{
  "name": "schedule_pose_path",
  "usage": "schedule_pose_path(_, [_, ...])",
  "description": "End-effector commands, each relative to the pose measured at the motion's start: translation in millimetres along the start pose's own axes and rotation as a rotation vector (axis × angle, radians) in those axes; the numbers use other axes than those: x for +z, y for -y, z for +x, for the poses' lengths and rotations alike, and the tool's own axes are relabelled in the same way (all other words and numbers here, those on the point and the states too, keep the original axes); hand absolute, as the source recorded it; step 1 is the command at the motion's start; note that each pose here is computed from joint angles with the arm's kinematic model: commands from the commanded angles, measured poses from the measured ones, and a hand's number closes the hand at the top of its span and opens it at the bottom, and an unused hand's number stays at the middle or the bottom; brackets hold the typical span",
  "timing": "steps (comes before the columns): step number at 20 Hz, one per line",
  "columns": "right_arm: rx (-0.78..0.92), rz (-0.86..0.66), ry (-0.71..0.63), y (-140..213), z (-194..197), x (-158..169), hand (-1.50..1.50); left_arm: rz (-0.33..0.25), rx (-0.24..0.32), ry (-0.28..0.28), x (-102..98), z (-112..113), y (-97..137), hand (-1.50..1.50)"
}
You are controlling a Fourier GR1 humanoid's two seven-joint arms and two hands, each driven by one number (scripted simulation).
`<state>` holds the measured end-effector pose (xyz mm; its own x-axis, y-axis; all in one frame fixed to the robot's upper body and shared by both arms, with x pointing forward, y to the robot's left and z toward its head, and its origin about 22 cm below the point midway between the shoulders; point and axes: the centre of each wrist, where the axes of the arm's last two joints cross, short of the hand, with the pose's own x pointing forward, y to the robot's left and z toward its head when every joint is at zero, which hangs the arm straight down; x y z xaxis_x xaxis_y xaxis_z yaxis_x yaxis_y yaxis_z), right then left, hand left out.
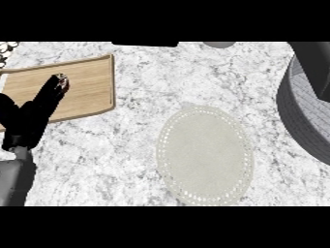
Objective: Pick the tomato from the placemat and place it in the basket
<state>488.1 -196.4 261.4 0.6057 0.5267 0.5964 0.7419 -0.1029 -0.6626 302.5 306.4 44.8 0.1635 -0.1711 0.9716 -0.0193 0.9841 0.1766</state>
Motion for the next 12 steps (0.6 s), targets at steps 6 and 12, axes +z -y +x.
schedule_pose_path(6, [0.037, -0.024, -0.206, -7, -27, -30, 1.50, 0.034, 0.003, -0.031, 10, -6, -5, 0.00])
schedule_pose_path(12, [0.046, -0.049, -0.209, -44, -103, -50, 1.50, 0.007, 0.006, -0.013, 14, -6, -10, 0.00])
